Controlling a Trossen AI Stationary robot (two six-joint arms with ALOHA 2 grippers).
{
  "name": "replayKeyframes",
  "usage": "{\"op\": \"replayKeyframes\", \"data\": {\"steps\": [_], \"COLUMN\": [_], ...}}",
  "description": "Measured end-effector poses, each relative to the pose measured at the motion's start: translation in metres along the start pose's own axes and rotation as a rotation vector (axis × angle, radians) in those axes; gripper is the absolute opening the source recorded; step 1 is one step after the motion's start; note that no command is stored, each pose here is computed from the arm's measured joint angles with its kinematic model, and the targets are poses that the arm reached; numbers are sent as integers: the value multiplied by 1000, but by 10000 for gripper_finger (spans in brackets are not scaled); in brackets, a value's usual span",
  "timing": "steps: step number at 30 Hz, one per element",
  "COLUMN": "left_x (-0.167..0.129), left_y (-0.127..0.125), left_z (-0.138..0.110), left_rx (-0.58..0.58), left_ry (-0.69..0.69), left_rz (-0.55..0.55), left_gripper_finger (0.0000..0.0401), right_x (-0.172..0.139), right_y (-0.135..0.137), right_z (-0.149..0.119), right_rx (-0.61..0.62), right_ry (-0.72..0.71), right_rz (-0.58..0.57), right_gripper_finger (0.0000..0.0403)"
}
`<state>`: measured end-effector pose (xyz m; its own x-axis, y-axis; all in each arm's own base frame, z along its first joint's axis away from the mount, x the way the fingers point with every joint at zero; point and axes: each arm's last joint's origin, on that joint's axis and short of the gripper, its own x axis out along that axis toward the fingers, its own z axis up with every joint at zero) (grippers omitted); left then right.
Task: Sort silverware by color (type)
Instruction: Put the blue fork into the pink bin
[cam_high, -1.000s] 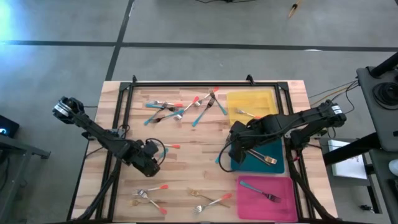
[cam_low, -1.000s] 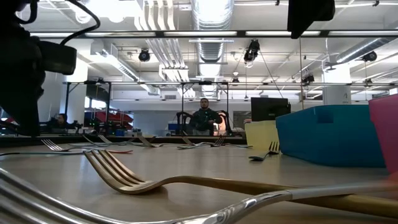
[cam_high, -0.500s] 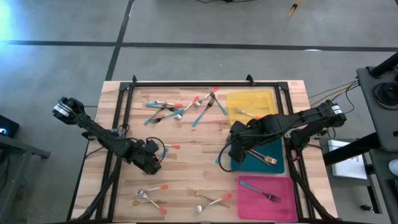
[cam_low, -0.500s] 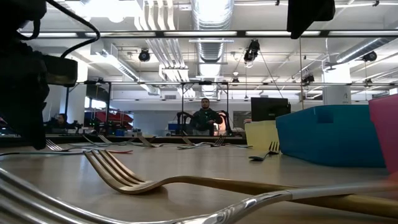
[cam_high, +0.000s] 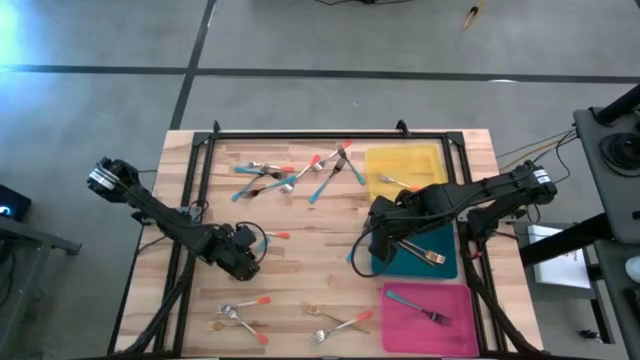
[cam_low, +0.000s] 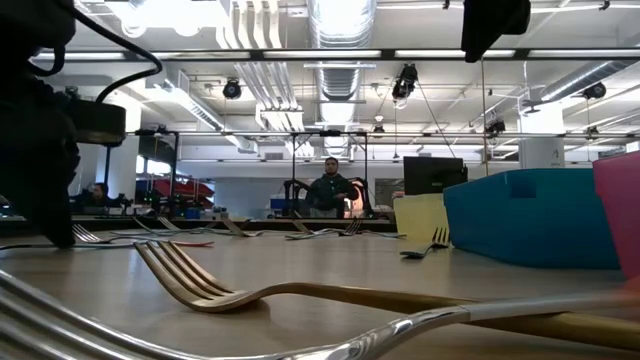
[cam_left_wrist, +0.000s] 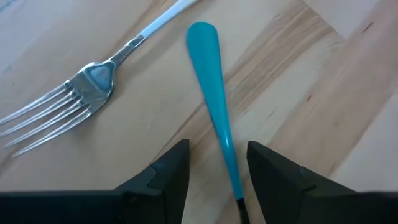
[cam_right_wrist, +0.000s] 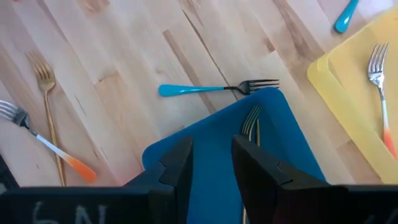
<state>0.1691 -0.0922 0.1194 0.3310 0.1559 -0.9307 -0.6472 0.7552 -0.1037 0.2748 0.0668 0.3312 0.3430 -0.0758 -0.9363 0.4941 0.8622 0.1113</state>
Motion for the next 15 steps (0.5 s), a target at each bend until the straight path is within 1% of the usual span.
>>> {"op": "replayKeyframes", "data": {"steps": [4,8,12,14,15], "left_x": [6,13,13,10,8], "left_y": [-8,-17,-20,-20,-20], "left_z": [1,1,2,3,4], "left_rx": [41,110,97,83,77], "left_ry": [27,42,39,42,46], "left_rz": [83,114,109,89,78], "left_gripper_finger": [114,77,39,14,7], "right_x": [0,0,0,0,0], "right_y": [0,0,0,0,0], "right_z": [0,0,0,0,0], "right_rx": [-11,-22,-23,-23,-22], "right_ry": [0,0,0,0,-1], "right_rz": [0,1,1,2,2], "right_gripper_finger": [98,98,98,99,100]}}
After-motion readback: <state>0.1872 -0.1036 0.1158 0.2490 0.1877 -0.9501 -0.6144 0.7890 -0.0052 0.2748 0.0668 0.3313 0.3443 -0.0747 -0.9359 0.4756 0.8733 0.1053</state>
